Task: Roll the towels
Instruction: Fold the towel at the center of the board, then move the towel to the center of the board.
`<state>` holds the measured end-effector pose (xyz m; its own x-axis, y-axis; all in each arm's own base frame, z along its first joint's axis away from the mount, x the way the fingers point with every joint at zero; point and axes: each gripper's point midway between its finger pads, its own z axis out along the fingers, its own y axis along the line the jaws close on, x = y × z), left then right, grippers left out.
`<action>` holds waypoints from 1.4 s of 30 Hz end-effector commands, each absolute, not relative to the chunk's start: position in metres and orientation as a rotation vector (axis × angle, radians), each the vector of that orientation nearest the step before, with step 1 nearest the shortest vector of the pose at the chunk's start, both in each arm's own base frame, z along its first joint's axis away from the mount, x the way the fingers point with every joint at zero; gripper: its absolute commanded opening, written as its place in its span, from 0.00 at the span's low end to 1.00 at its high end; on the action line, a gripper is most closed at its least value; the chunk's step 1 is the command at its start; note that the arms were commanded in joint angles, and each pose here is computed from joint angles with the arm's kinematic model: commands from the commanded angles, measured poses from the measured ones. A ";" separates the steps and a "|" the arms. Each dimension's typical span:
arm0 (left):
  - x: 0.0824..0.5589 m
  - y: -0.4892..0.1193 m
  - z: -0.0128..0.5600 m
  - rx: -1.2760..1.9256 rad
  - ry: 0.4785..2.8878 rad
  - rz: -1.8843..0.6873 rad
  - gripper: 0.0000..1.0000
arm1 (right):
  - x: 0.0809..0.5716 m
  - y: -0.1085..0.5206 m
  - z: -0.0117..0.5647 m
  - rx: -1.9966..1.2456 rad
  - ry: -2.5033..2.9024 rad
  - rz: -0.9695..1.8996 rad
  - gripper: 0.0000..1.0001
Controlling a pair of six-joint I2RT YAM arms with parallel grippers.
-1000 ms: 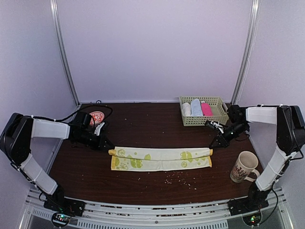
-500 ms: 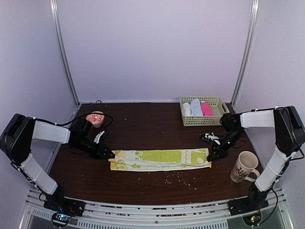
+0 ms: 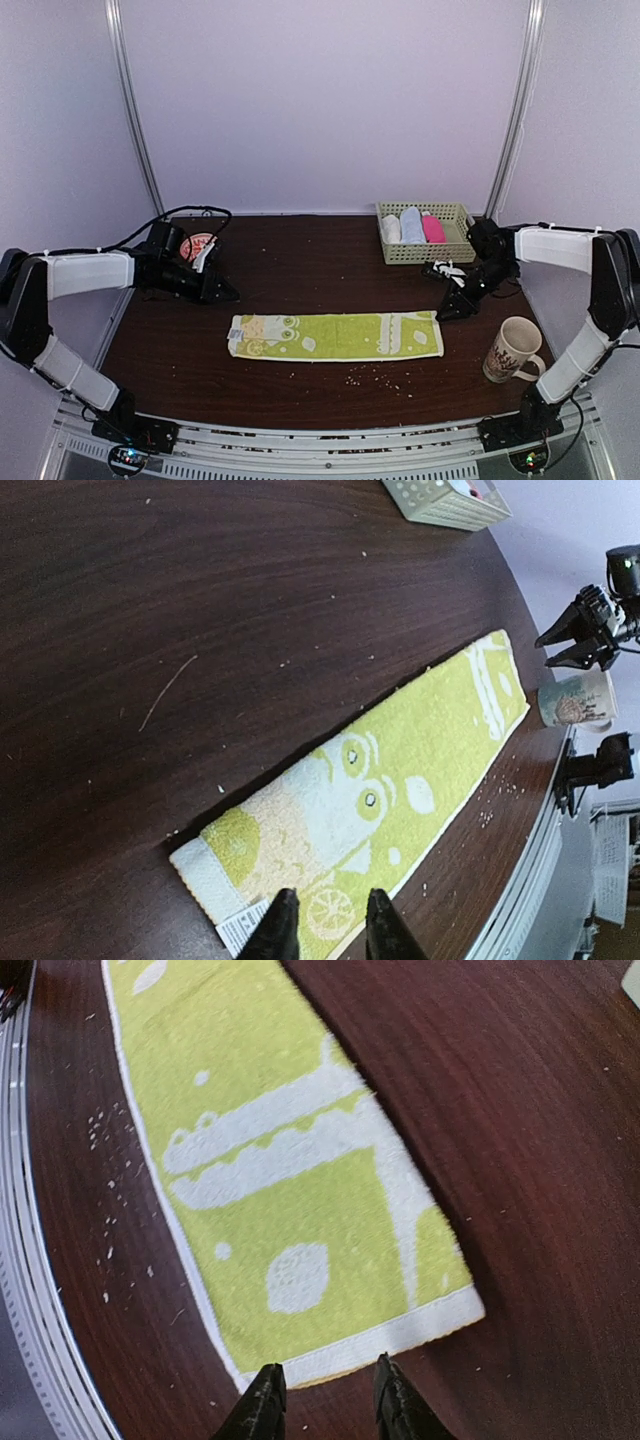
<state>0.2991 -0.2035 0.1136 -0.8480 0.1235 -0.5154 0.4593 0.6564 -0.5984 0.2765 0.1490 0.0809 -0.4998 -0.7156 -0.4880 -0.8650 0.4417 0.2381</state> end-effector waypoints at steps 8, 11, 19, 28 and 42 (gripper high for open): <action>0.315 -0.227 0.065 0.474 2.542 -1.006 0.09 | 0.328 0.155 0.047 -1.140 2.546 0.553 0.28; 0.316 -0.224 0.052 0.454 2.580 -0.944 0.08 | 0.334 0.155 0.038 -1.109 2.581 0.526 0.27; 0.321 -0.206 0.020 0.356 2.678 -0.785 0.08 | 0.368 0.134 0.021 -0.986 2.662 0.286 0.24; 0.339 -0.233 0.028 0.335 2.604 -0.814 0.08 | 0.402 0.115 0.022 -0.948 2.644 0.070 0.24; 0.339 -0.269 0.099 0.526 2.406 -0.824 0.12 | 0.420 0.132 0.103 -0.864 2.507 0.184 0.28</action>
